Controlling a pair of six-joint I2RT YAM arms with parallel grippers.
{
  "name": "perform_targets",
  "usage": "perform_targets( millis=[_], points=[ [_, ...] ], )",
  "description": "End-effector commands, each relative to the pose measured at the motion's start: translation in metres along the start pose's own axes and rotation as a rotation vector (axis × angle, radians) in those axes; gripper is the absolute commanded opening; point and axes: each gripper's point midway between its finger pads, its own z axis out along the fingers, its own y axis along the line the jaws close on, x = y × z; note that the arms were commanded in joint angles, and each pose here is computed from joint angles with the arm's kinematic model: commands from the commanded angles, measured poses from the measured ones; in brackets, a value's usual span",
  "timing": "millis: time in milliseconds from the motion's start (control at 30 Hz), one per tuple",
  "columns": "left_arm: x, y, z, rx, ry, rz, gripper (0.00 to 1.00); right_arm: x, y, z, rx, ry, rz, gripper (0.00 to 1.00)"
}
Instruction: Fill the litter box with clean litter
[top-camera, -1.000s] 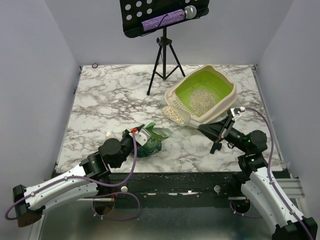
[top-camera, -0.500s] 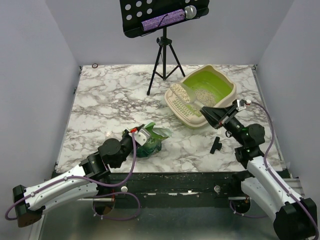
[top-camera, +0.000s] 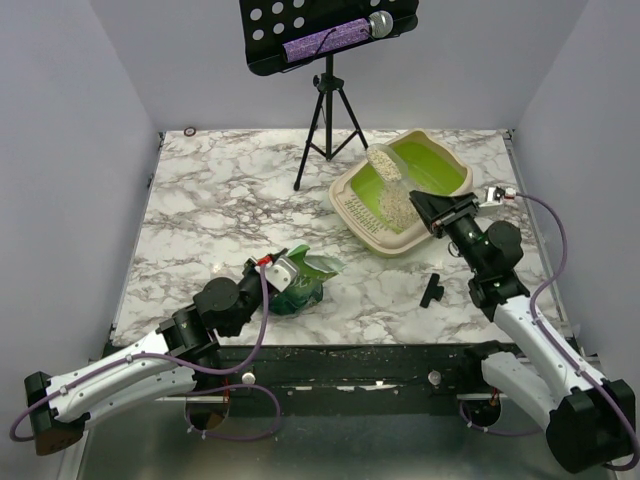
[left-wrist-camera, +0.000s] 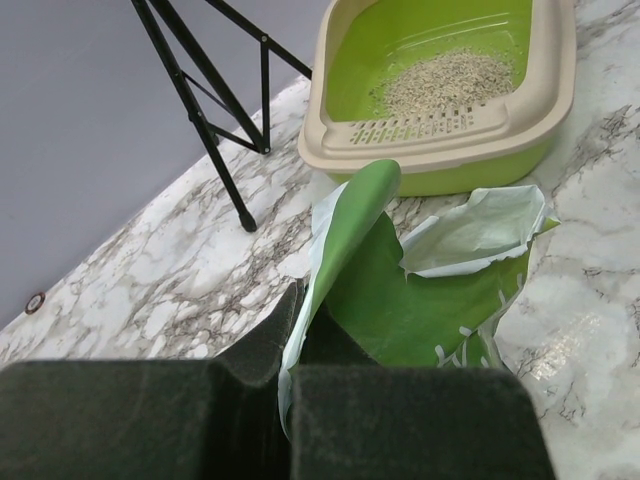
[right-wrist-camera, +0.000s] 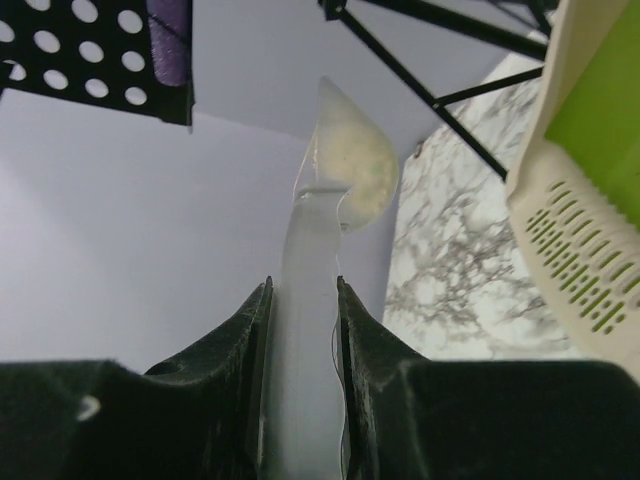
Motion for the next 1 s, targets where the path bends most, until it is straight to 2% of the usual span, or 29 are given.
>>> perform_targets(
  millis=[0,67,233,467,800,967],
  points=[
    [-0.018,0.008,-0.001,-0.026,-0.05,-0.042,0.0,-0.028,-0.03,0.007,0.222,-0.104,-0.182,0.01],
    [-0.018,0.008,-0.001,-0.026,-0.05,-0.043,0.0,-0.041,-0.039,0.007,0.304,-0.144,-0.249,0.0],
    [-0.018,0.007,-0.001,-0.022,-0.047,-0.043,0.0,-0.052,-0.072,0.005,0.485,-0.143,-0.35,0.01],
    [-0.017,0.008,-0.001,-0.028,-0.041,-0.041,0.0,-0.054,-0.109,0.011,0.69,-0.026,-0.488,0.01],
    [-0.018,0.008,-0.001,-0.025,-0.039,-0.046,0.0,-0.063,-0.105,0.033,0.811,0.21,-0.714,0.0],
    [-0.018,0.008,-0.001,-0.027,-0.04,-0.047,0.0,-0.077,-0.09,0.035,0.863,0.275,-0.827,0.01]
  ],
)
